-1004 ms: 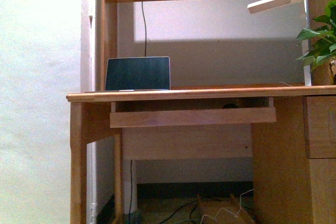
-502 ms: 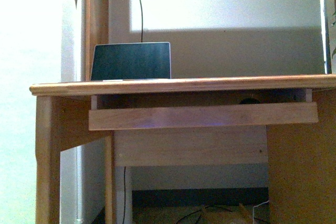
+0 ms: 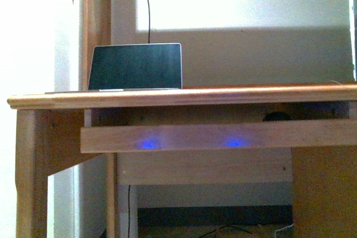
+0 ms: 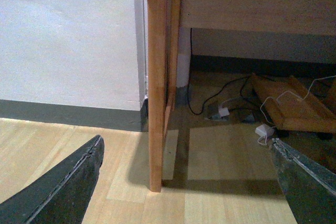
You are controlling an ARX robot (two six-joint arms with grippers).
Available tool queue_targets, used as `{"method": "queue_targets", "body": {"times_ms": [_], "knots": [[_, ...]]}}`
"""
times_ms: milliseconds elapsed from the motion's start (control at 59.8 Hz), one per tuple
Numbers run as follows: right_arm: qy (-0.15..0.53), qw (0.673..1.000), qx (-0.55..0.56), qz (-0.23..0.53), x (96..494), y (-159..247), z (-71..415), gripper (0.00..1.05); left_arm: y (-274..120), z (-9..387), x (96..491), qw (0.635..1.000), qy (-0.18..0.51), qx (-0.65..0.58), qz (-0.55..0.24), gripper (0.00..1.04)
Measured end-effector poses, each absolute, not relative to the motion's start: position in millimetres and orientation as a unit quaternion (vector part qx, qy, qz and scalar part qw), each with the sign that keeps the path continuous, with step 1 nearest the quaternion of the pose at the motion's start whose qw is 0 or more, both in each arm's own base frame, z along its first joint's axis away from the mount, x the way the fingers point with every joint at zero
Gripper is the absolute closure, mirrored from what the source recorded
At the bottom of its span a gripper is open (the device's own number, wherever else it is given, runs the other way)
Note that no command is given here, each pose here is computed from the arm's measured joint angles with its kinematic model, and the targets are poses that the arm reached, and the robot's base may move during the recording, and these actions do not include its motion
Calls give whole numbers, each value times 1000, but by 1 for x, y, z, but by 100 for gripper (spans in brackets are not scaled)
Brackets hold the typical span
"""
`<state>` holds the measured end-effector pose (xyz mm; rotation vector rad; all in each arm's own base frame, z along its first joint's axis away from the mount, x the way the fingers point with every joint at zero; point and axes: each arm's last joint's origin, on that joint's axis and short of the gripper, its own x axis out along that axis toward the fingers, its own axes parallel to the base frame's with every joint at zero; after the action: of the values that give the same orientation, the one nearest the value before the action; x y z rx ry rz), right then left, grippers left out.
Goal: Place mouse
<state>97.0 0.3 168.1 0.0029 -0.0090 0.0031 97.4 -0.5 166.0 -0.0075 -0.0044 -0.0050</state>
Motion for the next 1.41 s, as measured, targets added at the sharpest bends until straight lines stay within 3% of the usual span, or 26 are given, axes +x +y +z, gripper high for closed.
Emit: {"method": "queue_targets", "body": {"times_ms": [669, 720, 770, 954, 1155, 1339, 1406], "knots": [[-5, 1000, 1, 1, 97, 0, 168, 8, -1, 166, 97, 1000, -1, -5, -4, 8], [-5, 1000, 1, 1, 97, 0, 168, 8, -2, 164, 98, 994, 80, -62, -44, 8], [-5, 1000, 1, 2, 97, 0, 168, 8, -2, 162, 102, 986, 118, -102, -61, 8], [-5, 1000, 1, 2, 97, 0, 168, 8, -1, 176, 121, 972, 144, -126, -133, 8], [-5, 1000, 1, 1, 97, 0, 168, 8, 2, 205, 166, 961, 153, 5, -231, 8], [-5, 1000, 1, 1, 97, 0, 168, 8, 16, 214, 217, 938, 125, 239, -219, 8], [-5, 1000, 1, 1, 97, 0, 168, 8, 27, 212, 244, 903, 100, 368, -197, 8]]}}
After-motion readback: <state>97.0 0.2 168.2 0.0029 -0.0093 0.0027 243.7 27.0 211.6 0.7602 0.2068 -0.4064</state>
